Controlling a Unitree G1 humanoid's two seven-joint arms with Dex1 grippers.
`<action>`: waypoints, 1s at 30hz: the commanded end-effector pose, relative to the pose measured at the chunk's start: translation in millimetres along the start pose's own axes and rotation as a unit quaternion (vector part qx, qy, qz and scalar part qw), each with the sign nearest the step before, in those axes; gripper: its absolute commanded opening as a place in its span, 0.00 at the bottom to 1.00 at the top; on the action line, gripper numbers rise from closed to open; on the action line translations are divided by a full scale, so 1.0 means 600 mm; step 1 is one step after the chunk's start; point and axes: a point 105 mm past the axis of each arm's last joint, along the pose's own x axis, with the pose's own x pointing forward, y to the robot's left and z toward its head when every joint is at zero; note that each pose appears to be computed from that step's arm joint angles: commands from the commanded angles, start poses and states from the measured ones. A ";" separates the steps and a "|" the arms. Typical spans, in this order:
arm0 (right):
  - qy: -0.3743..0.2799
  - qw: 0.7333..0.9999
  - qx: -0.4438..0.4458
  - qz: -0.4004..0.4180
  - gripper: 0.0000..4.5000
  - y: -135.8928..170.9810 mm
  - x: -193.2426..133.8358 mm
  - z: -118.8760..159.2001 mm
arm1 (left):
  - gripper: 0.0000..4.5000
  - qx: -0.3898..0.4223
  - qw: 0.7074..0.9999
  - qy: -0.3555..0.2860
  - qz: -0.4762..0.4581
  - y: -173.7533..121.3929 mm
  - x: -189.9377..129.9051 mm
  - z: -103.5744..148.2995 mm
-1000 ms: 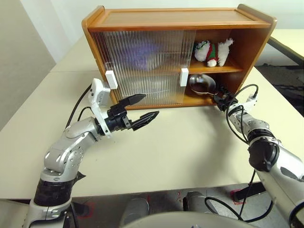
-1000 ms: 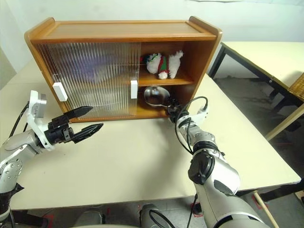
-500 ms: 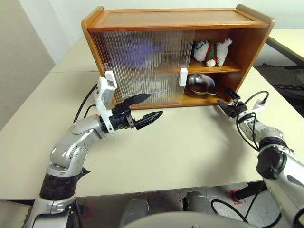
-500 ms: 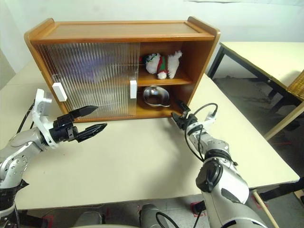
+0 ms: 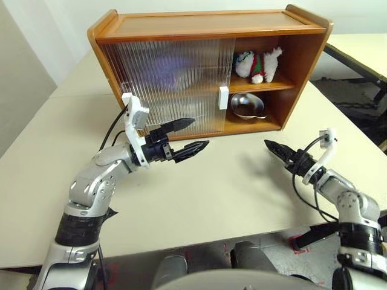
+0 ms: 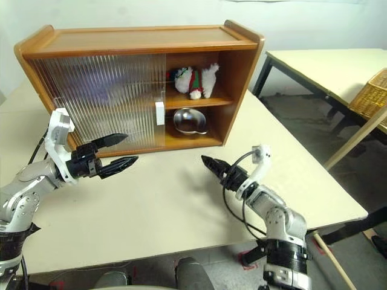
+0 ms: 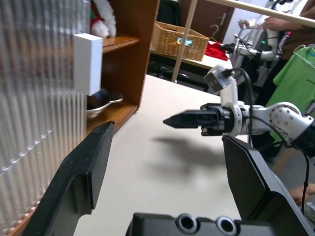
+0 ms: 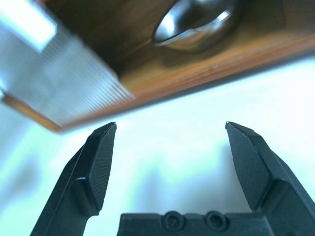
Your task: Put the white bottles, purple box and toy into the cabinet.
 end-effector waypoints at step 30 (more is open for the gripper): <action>-0.098 0.922 -0.327 0.183 0.01 0.238 0.175 0.033 | 1.00 0.015 0.999 0.018 0.025 -0.003 -0.020 -0.009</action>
